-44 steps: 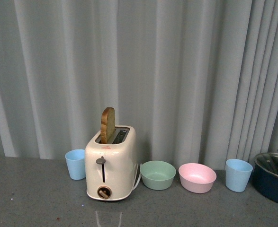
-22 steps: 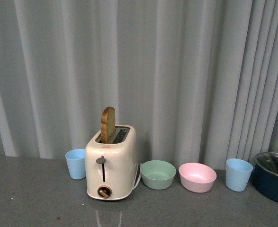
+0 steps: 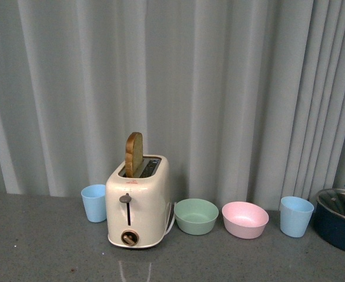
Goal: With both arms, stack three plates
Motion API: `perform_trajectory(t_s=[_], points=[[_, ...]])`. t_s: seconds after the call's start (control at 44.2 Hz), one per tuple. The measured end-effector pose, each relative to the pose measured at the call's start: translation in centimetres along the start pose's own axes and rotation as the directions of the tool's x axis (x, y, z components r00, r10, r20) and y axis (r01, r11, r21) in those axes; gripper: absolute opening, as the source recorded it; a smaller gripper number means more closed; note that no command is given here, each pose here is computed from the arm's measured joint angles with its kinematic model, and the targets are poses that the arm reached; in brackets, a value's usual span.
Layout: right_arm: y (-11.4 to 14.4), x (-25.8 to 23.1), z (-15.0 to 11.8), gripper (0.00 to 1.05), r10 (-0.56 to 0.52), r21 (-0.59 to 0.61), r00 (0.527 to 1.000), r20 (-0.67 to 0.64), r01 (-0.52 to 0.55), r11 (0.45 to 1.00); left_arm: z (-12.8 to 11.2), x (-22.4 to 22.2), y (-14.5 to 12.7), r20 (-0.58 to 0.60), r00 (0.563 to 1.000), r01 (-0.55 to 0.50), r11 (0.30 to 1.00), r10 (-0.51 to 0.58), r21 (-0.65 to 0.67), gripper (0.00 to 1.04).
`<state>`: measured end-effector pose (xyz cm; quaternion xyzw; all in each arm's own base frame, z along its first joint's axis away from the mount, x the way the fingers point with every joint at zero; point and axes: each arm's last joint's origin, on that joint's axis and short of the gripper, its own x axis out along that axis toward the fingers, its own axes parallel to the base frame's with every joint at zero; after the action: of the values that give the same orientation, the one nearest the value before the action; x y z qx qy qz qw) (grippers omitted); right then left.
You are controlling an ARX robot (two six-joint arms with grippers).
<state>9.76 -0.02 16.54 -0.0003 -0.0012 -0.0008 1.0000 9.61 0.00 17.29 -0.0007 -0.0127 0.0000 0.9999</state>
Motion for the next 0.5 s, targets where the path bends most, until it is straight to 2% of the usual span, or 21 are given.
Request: perform_trajectory(t_s=[0.068, 0.497], points=[[0.00, 0.00, 0.00, 0.30, 0.000, 0.000, 1.000, 0.000, 0.000, 1.000, 0.00, 0.00, 0.00, 0.000, 1.000, 0.000, 1.000, 0.000, 0.000, 0.98], [0.00, 0.00, -0.01, 0.96, 0.000, 0.000, 1.000, -0.001, 0.000, 1.000, 0.00, 0.00, 0.00, 0.000, 1.000, 0.000, 1.000, 0.000, 0.000, 0.98]])
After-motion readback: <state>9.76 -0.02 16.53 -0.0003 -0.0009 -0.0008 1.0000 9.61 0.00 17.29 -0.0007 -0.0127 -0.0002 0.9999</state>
